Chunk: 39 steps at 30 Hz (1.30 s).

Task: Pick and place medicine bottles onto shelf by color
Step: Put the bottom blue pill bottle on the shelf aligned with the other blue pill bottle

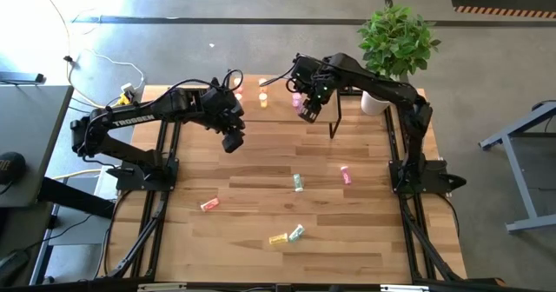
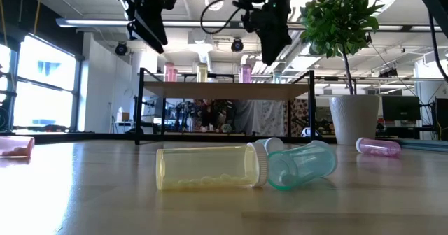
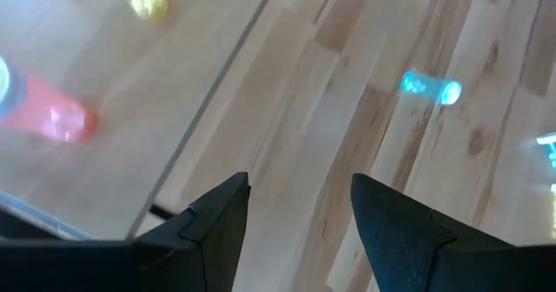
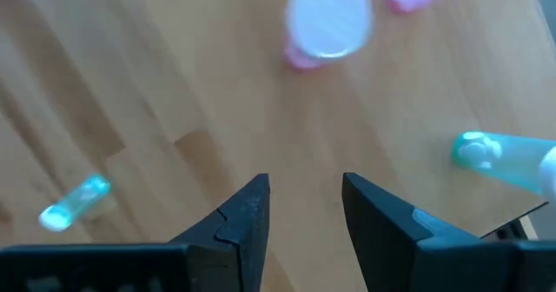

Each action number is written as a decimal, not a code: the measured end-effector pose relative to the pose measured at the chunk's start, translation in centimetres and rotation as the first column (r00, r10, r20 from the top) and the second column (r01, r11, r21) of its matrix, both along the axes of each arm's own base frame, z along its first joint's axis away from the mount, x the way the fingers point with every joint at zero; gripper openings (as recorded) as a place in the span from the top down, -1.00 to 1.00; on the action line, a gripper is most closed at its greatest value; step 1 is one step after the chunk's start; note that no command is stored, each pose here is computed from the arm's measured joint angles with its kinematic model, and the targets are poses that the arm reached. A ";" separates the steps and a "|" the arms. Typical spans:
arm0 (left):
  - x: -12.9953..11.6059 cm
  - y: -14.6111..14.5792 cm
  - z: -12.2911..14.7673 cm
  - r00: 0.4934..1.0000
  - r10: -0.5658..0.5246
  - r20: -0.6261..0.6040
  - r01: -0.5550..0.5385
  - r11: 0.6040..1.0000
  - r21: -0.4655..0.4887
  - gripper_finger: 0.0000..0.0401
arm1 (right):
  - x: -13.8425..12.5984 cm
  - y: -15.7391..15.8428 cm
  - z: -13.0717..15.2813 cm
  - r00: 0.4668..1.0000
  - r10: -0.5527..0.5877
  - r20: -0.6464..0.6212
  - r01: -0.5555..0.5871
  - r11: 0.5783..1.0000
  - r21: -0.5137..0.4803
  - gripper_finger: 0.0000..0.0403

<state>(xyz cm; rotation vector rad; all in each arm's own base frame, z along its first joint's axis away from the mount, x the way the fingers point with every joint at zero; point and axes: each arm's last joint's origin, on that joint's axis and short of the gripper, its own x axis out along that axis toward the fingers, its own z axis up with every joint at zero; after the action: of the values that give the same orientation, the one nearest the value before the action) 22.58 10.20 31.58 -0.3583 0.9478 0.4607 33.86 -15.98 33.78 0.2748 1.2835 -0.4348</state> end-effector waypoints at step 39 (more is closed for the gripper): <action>-0.4 -11.1 -1.2 0.933 -0.228 -0.278 0.226 0.973 -0.038 0.03 | 0.3 21.6 1.5 0.957 -0.289 0.014 0.288 0.956 0.057 0.32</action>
<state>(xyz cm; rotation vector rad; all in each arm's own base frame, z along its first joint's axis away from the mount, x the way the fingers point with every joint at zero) 22.15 -0.86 30.42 -0.1863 1.2525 0.3004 34.18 5.59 35.32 0.5159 1.2387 -0.6441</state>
